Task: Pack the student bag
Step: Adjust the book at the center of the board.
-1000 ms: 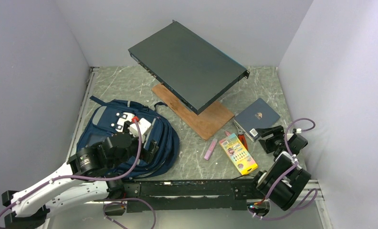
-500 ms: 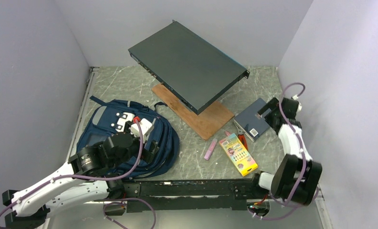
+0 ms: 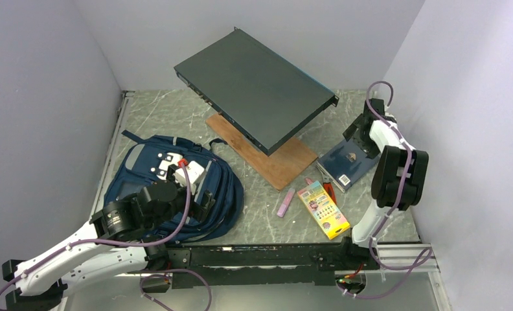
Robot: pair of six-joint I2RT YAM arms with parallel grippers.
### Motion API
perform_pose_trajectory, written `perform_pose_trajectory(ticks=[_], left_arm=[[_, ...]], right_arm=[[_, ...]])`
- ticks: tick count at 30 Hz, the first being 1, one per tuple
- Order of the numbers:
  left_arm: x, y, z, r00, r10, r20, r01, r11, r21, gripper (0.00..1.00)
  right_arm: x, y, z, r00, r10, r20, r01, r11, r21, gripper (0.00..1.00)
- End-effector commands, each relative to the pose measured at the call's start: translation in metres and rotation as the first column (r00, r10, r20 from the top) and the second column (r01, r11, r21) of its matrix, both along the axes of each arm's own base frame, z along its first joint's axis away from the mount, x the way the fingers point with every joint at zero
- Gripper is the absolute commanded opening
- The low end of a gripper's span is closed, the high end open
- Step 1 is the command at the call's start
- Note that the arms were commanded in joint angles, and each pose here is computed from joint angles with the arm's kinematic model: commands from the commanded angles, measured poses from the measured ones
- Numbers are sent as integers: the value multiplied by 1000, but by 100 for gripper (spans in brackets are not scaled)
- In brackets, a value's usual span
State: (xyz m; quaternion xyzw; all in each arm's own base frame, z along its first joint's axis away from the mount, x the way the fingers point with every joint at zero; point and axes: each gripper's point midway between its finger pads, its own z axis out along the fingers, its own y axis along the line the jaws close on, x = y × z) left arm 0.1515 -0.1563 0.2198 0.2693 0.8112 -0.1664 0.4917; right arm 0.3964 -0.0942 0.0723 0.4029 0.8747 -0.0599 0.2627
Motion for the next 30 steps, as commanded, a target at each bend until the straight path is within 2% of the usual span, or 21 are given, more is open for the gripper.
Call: perform_pose_trajectory(ticks=[1, 7, 15, 26, 30], left_arm=[[1, -5, 5, 1000, -15, 13, 15, 1000, -25, 97], [2, -6, 2, 1000, -14, 6, 14, 1000, -11, 97], [2, -7, 0, 1000, -17, 2, 17, 1000, -1, 98], [2, -8, -3, 1000, -20, -5, 20, 1000, 10, 98], [3, -8, -4, 1000, -17, -8, 17, 1000, 15, 98]], right_arm=[[20, 1, 8, 1000, -6, 2, 6, 1000, 15, 100], [38, -5, 2, 999, -28, -16, 28, 1000, 5, 100], [55, -25, -7, 985, -48, -163, 38, 997, -68, 100], [53, -34, -17, 956, -10, -293, -44, 983, -178, 100], [46, -24, -19, 949, 15, -314, -71, 984, -166, 95]])
